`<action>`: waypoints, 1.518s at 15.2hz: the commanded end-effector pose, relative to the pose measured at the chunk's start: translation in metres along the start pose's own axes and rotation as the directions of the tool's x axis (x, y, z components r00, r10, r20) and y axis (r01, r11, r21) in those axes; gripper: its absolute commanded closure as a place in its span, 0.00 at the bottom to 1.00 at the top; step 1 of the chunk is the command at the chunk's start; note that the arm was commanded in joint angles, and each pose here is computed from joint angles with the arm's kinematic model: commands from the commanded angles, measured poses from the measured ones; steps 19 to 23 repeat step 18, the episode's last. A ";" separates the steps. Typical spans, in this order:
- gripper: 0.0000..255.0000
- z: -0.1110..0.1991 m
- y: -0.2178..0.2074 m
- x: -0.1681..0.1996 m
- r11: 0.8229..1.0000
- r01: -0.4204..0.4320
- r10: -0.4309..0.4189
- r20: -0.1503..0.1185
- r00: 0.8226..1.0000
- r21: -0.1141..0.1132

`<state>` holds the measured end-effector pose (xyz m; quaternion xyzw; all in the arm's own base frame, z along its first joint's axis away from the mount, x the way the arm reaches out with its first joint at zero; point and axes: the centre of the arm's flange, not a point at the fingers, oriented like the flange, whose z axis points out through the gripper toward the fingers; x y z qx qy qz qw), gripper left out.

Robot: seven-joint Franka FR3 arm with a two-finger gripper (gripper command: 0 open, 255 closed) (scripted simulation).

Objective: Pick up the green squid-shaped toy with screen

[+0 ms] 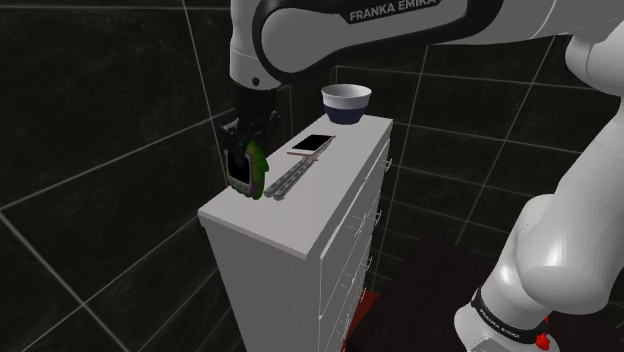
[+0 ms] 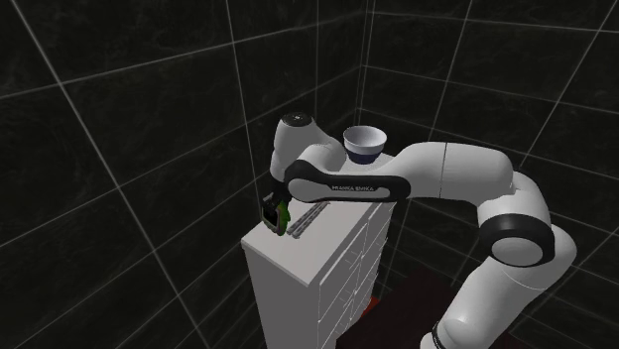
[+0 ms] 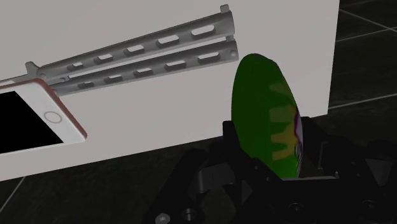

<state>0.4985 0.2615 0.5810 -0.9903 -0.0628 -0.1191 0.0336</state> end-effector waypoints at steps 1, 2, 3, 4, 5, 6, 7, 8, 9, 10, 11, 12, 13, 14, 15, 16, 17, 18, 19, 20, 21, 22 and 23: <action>1.00 0.001 0.000 -0.001 1.000 0.000 0.000 0.002 1.000 -0.001; 1.00 -0.005 0.000 0.001 1.000 0.000 0.000 0.002 1.000 -0.001; 1.00 -0.010 0.000 0.002 1.000 0.000 0.000 0.002 1.000 -0.001; 1.00 -0.015 -0.001 0.003 1.000 0.000 0.000 0.002 1.000 -0.001; 1.00 -0.020 -0.001 0.005 1.000 0.000 0.000 0.002 1.000 -0.001; 1.00 -0.025 -0.001 0.006 1.000 0.000 0.000 0.002 1.000 -0.001; 1.00 -0.030 -0.001 0.007 1.000 0.000 0.000 0.002 1.000 -0.001; 1.00 -0.035 -0.002 0.008 1.000 0.000 0.000 0.002 1.000 -0.001; 1.00 -0.040 -0.002 0.010 1.000 0.000 0.000 0.002 1.000 -0.001; 1.00 -0.046 -0.002 0.011 1.000 0.000 0.000 0.002 1.000 -0.001; 1.00 -0.051 -0.002 0.012 1.000 0.000 0.000 0.002 1.000 -0.001; 1.00 -0.056 -0.003 0.013 1.000 0.000 0.000 0.002 1.000 -0.001; 1.00 -0.061 -0.003 0.015 1.000 0.000 0.000 0.002 1.000 -0.001; 1.00 -0.066 -0.003 0.016 1.000 0.000 0.000 0.002 1.000 -0.001; 1.00 -0.071 -0.004 0.017 1.000 0.000 0.000 0.002 1.000 -0.001; 1.00 -0.076 -0.004 0.018 1.000 0.000 0.000 0.002 1.000 -0.001; 1.00 -0.077 -0.004 0.019 1.000 0.000 0.000 0.002 1.000 -0.001; 1.00 -0.077 -0.004 0.019 1.000 0.000 0.000 0.002 1.000 -0.001; 1.00 -0.077 -0.004 0.019 1.000 0.000 0.000 0.002 1.000 -0.001; 1.00 -0.077 -0.004 0.019 1.000 0.000 0.000 0.002 1.000 -0.001; 1.00 -0.077 -0.004 0.019 1.000 0.000 0.000 0.002 1.000 -0.001; 1.00 -0.077 -0.004 0.019 1.000 0.000 0.000 0.002 1.000 -0.001; 1.00 -0.077 -0.004 0.019 1.000 0.000 0.000 0.002 1.000 -0.001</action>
